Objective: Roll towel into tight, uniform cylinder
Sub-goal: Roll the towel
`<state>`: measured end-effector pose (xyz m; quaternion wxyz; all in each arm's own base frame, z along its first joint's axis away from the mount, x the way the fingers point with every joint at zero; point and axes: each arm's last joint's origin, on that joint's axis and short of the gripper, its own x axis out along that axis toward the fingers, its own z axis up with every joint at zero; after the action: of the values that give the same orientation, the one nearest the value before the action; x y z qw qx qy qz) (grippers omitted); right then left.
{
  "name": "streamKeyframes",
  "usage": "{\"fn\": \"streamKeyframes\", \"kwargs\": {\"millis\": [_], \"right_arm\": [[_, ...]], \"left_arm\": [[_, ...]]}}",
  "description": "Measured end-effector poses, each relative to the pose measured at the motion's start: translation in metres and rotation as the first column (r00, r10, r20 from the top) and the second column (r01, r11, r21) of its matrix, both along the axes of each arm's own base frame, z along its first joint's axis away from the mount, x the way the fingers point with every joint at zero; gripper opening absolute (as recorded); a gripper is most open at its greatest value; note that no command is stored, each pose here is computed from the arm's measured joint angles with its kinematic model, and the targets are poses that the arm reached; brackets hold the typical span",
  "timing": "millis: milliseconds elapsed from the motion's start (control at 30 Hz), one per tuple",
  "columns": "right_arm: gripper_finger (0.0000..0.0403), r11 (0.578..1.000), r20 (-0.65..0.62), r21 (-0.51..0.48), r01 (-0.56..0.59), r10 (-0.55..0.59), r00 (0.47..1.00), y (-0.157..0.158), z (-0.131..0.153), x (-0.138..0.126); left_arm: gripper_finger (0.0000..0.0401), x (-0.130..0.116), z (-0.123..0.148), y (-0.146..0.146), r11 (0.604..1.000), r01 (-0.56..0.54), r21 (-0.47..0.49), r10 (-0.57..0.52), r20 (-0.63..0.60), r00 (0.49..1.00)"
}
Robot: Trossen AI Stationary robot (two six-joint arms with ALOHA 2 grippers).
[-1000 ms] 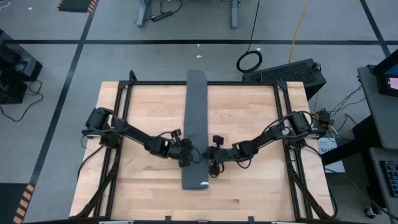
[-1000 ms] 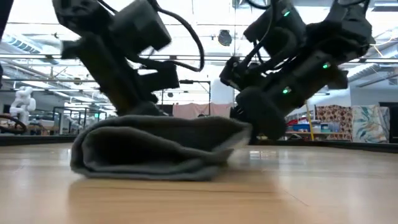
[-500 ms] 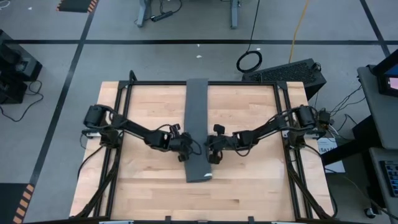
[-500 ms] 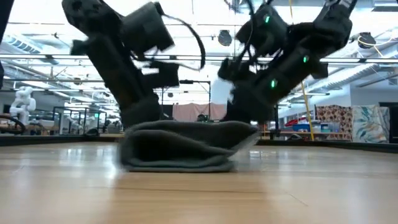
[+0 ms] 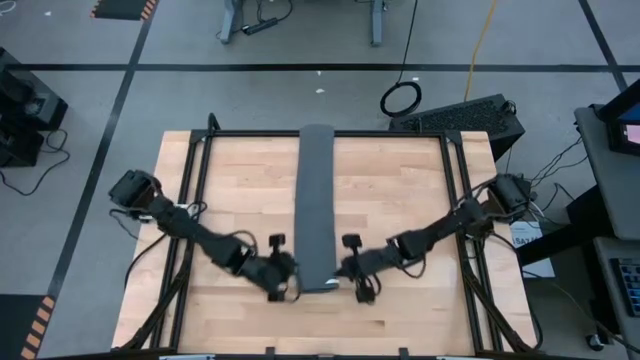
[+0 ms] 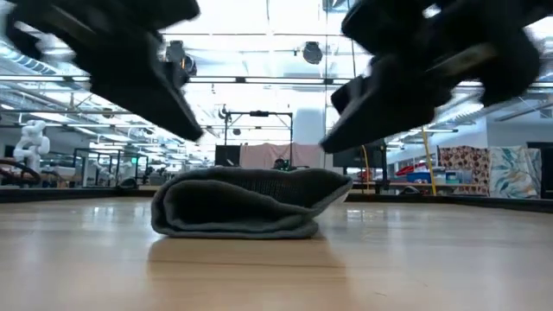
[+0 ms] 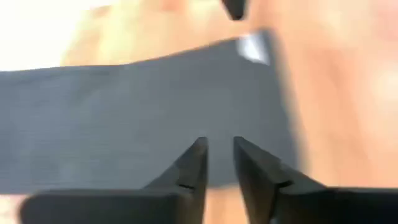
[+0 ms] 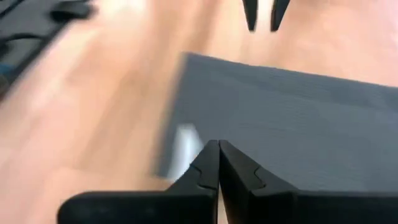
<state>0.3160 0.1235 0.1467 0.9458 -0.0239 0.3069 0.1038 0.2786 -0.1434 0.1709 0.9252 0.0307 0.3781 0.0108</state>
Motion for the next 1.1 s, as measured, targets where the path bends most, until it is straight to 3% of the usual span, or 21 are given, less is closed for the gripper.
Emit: {"fn": "streamKeyframes", "kwargs": {"millis": [100, 233, 367, 533, 700, 1100], "right_arm": [[0.0000, 0.999, 0.014, -0.027, -0.035, 0.035, 0.999, 0.020, -0.001, -0.008], [0.0016, 0.998, 0.053, -0.052, -0.044, 0.047, 0.998, 0.039, 0.002, -0.017], [0.0051, 0.998, 0.069, -0.060, 0.022, -0.018, 0.997, 0.046, 0.002, -0.021], [0.0090, 0.997, 0.075, -0.033, 0.073, -0.071, 0.995, 0.048, 0.001, -0.022], [0.0114, 0.995, 0.065, 0.008, 0.096, -0.096, 0.993, 0.048, 0.001, -0.022], [0.0125, 0.994, 0.049, 0.045, 0.100, -0.102, 0.994, 0.054, 0.001, -0.026]], "left_arm": [[0.0146, -0.010, 0.002, -0.022, 0.998, 0.061, 0.011, -0.062, 0.038, 0.997], [0.0236, -0.024, 0.001, -0.045, 0.978, 0.145, 0.151, -0.157, 0.073, 0.985], [0.0285, -0.030, -0.018, -0.064, 0.896, 0.276, 0.349, -0.305, 0.030, 0.952], [0.0278, -0.022, -0.035, -0.073, 0.842, 0.315, 0.438, -0.369, 0.041, 0.928], [0.0258, -0.017, -0.046, -0.067, 0.794, 0.345, 0.501, -0.383, -0.030, 0.923], [0.0255, -0.009, -0.048, -0.057, 0.634, 0.492, 0.597, -0.508, -0.158, 0.847]]}}
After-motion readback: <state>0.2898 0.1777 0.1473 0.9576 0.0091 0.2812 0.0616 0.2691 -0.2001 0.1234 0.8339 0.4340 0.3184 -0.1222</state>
